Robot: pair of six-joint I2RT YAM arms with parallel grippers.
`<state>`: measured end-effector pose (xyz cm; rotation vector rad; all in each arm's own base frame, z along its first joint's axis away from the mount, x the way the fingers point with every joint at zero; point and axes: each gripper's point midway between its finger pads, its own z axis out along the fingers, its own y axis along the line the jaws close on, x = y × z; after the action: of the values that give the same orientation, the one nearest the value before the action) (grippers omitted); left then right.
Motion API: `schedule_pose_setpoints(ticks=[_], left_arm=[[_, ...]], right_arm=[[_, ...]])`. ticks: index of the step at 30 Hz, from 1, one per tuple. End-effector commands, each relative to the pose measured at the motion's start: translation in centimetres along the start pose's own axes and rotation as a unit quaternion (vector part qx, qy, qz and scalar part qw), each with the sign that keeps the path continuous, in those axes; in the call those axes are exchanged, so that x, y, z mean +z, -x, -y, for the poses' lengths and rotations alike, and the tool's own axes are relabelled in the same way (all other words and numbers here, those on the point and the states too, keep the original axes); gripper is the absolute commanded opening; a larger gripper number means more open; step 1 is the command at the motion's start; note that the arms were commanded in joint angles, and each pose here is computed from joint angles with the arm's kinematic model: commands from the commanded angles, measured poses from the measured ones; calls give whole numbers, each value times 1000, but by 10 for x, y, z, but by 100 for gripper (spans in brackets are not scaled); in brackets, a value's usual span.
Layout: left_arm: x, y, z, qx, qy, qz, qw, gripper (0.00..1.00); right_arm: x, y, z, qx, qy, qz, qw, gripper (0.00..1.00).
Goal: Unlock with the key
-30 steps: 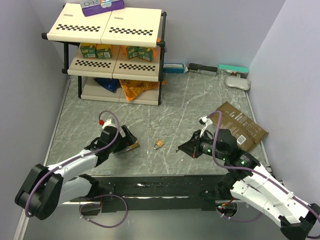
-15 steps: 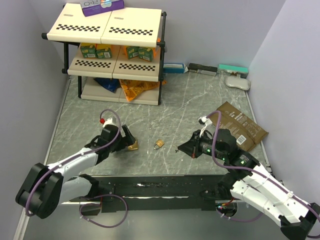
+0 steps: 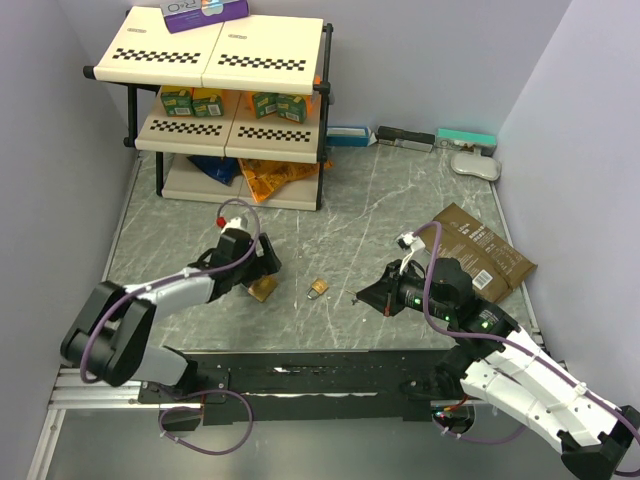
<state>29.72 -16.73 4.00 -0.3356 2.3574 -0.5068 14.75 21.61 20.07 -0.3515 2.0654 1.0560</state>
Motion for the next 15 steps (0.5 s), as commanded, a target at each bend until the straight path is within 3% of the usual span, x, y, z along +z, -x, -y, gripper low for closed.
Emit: schedule_pose_setpoints(ticks=[1,9,15], left_arm=[[10,24,20,21,-20,18,999,99],[9,31,33,28,-39,18,999,99],[-24,68,64,27,-75,57,995,99]], right_arm=[[0,3,-1,-1,-2,7,1000,0],[2,3,3,-4,-11,5,1000,0],[13,5,-1,-28,-6,-7,1000,0]])
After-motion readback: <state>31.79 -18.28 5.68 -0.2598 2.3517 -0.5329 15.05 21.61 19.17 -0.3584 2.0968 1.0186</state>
